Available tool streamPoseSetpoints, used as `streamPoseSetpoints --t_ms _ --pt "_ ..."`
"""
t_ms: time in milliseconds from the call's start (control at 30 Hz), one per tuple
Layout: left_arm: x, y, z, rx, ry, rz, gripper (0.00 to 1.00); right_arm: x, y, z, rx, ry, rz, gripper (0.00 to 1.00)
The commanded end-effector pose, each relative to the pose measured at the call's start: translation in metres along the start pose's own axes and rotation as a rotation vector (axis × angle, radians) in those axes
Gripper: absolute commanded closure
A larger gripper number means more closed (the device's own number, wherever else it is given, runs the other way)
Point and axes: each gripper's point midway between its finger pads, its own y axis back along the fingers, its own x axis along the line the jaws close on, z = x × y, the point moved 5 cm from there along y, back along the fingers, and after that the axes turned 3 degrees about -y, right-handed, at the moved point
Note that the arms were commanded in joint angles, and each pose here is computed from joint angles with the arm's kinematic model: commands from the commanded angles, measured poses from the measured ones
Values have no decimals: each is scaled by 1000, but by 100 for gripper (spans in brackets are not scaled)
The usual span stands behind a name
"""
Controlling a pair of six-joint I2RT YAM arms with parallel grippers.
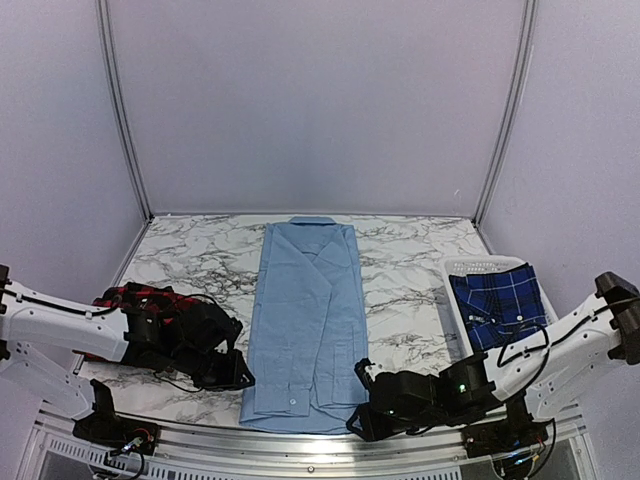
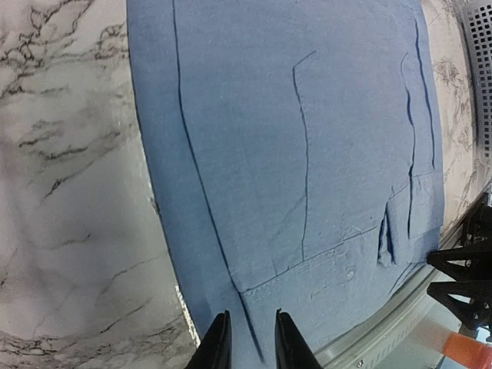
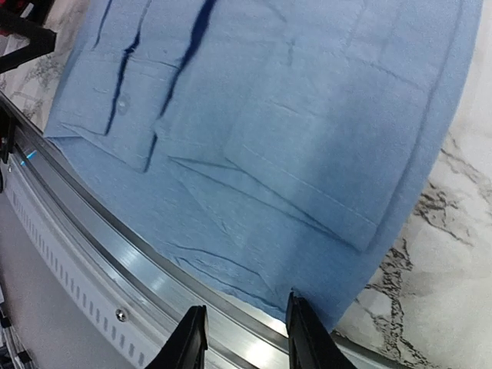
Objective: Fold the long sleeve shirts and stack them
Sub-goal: Pick up the rectangle-folded shirt from the center of the board.
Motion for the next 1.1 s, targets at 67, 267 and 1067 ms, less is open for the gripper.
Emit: streamPoseSetpoints --t_ms 67,267,1067 --pt "10 2 -16 -8 46 39 79 -24 -8 -13 -26 -143 -23 66" --pt "13 7 -19 -7 44 38 79 -15 -4 -11 -16 -125 -14 66" --pt "30 2 -40 95 7 54 55 -35 28 37 -132 -245 174 51"
